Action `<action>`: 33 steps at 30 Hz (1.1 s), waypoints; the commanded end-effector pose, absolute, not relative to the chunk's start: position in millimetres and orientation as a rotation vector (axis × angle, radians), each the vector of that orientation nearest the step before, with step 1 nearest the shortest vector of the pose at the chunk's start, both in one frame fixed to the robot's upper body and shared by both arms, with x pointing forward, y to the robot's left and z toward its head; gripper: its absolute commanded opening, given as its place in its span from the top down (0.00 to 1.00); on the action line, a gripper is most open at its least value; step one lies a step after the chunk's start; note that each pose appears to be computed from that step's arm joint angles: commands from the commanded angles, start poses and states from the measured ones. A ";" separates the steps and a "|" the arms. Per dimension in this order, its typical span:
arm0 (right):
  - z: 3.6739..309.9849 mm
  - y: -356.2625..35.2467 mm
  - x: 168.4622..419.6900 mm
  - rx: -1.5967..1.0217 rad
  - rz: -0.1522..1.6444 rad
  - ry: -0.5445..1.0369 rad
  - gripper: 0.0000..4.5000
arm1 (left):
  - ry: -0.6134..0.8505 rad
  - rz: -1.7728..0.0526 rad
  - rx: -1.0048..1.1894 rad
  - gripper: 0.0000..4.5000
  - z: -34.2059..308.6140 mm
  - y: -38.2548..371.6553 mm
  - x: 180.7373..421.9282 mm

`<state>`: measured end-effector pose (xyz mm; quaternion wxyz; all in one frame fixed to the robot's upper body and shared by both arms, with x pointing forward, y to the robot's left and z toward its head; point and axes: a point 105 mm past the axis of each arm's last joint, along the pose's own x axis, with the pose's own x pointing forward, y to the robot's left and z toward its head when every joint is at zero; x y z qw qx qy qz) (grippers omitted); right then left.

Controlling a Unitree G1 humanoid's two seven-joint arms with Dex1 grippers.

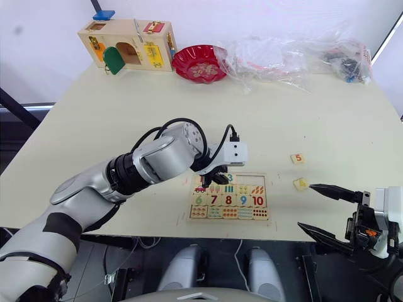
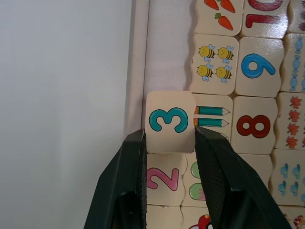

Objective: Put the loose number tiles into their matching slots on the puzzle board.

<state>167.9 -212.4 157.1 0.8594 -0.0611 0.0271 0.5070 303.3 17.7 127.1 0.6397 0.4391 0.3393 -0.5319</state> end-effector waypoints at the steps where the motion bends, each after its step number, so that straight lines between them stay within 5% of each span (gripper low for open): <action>1: 166.0 -209.7 165.4 -0.155 1.066 0.019 0.00 | 0.737 -1.233 1.029 0.74 129.5 12.7 300.8; 32: 169.0 -203.1 165.6 -0.144 1.059 0.015 0.00 | 0.721 -1.237 1.049 0.74 127.4 8.9 302.0; 33: 169.0 -202.9 165.7 -0.142 1.059 0.015 0.00 | 0.722 -1.238 1.046 0.54 128.0 8.8 301.8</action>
